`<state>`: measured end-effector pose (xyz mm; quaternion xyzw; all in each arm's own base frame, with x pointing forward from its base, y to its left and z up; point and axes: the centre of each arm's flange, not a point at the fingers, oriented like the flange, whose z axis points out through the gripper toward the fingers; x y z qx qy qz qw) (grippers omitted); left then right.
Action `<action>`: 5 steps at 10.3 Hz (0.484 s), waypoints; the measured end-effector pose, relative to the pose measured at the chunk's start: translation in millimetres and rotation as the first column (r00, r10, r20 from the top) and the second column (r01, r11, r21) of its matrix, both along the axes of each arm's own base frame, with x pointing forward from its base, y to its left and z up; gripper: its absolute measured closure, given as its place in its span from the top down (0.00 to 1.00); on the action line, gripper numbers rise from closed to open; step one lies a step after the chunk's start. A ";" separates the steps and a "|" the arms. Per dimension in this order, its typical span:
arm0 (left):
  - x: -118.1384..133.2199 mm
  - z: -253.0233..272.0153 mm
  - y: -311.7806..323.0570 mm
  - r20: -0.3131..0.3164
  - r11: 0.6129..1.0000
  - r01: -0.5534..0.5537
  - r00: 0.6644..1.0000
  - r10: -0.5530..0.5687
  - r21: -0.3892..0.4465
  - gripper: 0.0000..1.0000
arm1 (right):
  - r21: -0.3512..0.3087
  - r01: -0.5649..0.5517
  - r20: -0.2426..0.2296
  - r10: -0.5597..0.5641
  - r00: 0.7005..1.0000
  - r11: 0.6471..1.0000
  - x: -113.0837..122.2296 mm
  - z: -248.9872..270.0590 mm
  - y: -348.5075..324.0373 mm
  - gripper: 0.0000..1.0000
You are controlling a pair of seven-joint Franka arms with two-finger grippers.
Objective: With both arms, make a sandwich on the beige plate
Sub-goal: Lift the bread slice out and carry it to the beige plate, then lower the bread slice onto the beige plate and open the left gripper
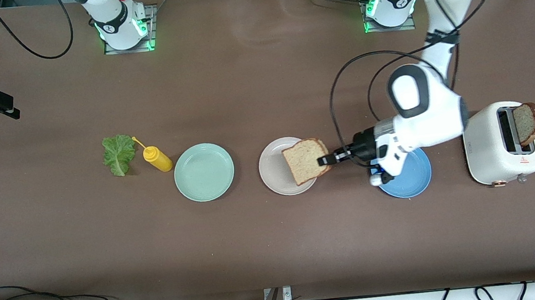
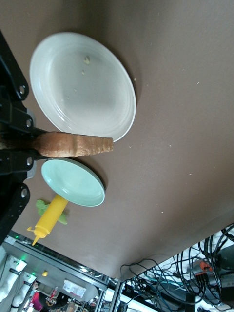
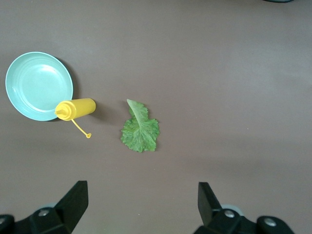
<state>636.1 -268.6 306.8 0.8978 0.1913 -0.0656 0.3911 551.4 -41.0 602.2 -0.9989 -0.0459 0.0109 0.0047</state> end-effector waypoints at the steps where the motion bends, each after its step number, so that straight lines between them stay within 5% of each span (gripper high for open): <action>1: -4.8 -15.3 -14.6 0.000 1.000 -0.003 1.000 0.003 0.014 0.10 | 0.000 0.002 0.000 -0.002 1.000 1.000 0.0 -0.2 -1.1 1.00; 5: -13.9 -54.1 -39.9 0.021 0.997 -0.026 0.999 0.025 0.071 0.10 | 0.000 0.003 -0.002 -0.003 1.000 1.000 0.0 -0.5 -1.7 1.00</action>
